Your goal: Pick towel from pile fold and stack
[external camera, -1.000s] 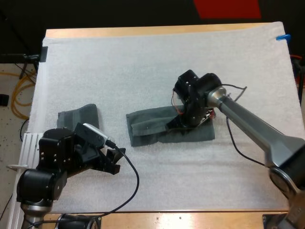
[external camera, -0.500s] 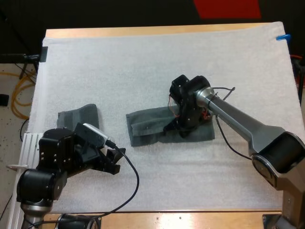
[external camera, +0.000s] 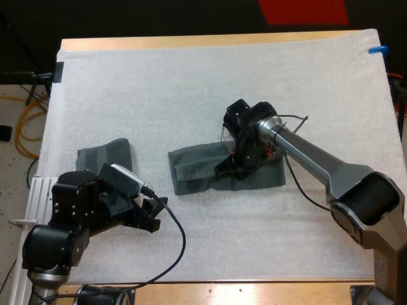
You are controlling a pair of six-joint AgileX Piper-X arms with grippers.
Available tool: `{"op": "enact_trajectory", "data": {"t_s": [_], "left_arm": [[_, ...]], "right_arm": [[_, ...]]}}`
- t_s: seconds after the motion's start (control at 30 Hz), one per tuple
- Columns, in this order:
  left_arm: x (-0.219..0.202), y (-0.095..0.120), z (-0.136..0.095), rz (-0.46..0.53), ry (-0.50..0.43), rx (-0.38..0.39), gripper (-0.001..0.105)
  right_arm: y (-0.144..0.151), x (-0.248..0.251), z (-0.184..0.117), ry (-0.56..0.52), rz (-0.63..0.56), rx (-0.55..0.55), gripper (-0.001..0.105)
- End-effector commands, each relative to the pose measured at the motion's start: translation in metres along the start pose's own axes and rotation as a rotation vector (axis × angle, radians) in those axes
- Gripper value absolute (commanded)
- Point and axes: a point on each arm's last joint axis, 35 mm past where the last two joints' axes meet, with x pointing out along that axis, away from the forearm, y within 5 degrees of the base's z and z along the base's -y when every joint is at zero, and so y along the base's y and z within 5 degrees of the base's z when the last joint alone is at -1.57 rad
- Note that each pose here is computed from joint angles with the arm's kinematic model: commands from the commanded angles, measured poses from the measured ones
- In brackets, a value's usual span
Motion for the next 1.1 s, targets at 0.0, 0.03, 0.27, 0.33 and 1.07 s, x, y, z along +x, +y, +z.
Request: {"op": "enact_trajectory", "data": {"t_s": [0.0, 0.03, 0.27, 0.33, 1.07], "left_arm": [[-0.002, -0.002, 0.000, -0.010, -0.007, 0.010, 0.060], [-0.002, -0.002, 0.000, -0.010, -0.007, 0.010, 0.060], [-0.002, -0.002, 0.000, -0.010, -0.007, 0.010, 0.060], [-0.002, -0.002, 0.000, -0.010, -0.007, 0.010, 0.060], [-0.002, -0.002, 0.000, -0.010, -0.007, 0.010, 0.060]], "right_arm": [[-0.004, 0.000, 0.006, -0.038, -0.036, -0.005, 0.000], [-0.004, 0.000, 0.009, -0.061, -0.048, 0.005, 0.000], [-0.006, -0.003, 0.025, -0.214, -0.060, 0.066, 0.000], [-0.007, -0.005, 0.029, -0.247, -0.068, 0.076, 0.000], [0.021, -0.159, 0.033, -0.570, -0.302, 0.015, 0.070]]}}
